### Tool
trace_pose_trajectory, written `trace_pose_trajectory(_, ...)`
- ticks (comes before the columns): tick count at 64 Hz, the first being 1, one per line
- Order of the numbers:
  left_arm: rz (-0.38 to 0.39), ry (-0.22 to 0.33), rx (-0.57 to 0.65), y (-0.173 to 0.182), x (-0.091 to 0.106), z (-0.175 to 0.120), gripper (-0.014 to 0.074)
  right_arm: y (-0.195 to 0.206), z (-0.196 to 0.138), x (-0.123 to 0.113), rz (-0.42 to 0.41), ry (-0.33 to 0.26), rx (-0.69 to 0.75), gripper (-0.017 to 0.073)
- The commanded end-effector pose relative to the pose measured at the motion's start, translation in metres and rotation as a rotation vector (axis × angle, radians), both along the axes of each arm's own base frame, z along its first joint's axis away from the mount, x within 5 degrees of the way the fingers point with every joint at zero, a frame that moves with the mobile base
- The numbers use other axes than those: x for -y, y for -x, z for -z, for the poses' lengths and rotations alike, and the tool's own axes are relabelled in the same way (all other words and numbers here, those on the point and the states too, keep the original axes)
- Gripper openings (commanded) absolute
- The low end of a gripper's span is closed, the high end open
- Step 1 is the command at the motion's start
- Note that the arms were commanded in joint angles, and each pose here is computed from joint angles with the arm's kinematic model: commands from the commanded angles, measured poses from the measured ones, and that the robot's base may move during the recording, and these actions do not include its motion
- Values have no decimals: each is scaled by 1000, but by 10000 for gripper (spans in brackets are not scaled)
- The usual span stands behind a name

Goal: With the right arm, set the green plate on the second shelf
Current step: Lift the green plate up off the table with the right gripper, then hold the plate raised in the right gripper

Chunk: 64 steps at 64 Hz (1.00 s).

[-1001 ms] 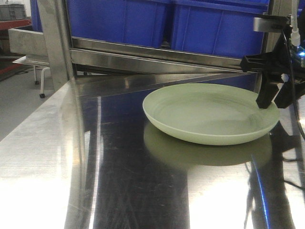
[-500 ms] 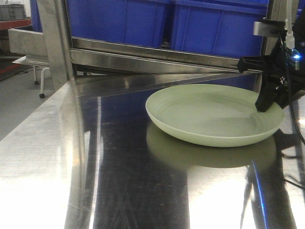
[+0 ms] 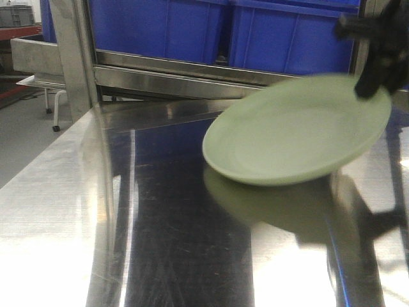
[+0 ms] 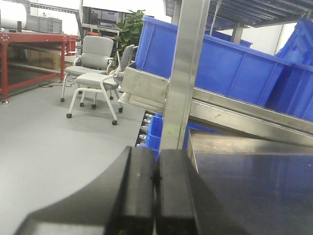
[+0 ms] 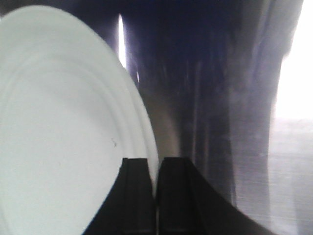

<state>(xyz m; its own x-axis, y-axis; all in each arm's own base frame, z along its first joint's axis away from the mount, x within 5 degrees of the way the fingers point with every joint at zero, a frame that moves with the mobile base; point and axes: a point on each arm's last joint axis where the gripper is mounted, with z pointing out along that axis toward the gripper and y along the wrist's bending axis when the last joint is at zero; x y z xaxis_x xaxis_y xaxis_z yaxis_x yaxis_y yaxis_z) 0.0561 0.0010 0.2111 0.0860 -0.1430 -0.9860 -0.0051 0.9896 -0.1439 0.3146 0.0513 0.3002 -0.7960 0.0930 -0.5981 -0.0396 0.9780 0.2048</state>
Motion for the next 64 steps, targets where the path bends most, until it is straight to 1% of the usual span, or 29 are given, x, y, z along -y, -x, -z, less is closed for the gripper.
trace_pose_trajectory(1, -4, 8, 64, 0, 0, 5, 130, 29, -61, 4, 9, -38, 242, 57)
trace_pose_trajectory(9, -4, 8, 64, 0, 0, 5, 130, 77, -108, 11, 14, -64, 442, 57)
trace_pose_trajectory(14, -4, 8, 63, 0, 0, 5, 130, 110, -127, 15, 15, -78, 542, 57)
trace_pose_trajectory(19, -4, 8, 61, 0, 0, 5, 130, 144, -138, 20, 15, -89, 624, 57)
trace_pose_trajectory(23, -4, 8, 61, 0, 0, 5, 130, 172, -144, 24, 18, -83, 702, 57)
trace_pose_trajectory(29, -4, 8, 61, 0, 0, 5, 130, 208, -142, 33, 26, -30, 817, 57)
trace_pose_trajectory(33, -4, 8, 59, 0, 0, 5, 130, 233, -135, 37, 32, -8, 882, 57)
trace_pose_trajectory(41, -4, 8, 59, 0, 0, 5, 130, 272, -116, 43, 38, -9, 968, 57)
trace_pose_trajectory(46, -4, 8, 59, 0, 0, 5, 130, 284, -100, 45, 42, -7, 1001, 57)
trace_pose_trajectory(50, -4, 8, 59, 0, 0, 5, 130, 288, -91, 47, 46, 9, 1026, 57)
trace_pose_trajectory(56, -4, 8, 59, 0, 0, 5, 130, 285, -72, 48, 41, 69, 1014, 57)
trace_pose_trajectory(59, -4, 8, 59, 0, 0, 5, 130, 283, -65, 48, 41, 75, 1007, 57)
trace_pose_trajectory(64, -4, 8, 59, 0, 0, 5, 130, 283, -57, 48, 42, 70, 1027, 57)
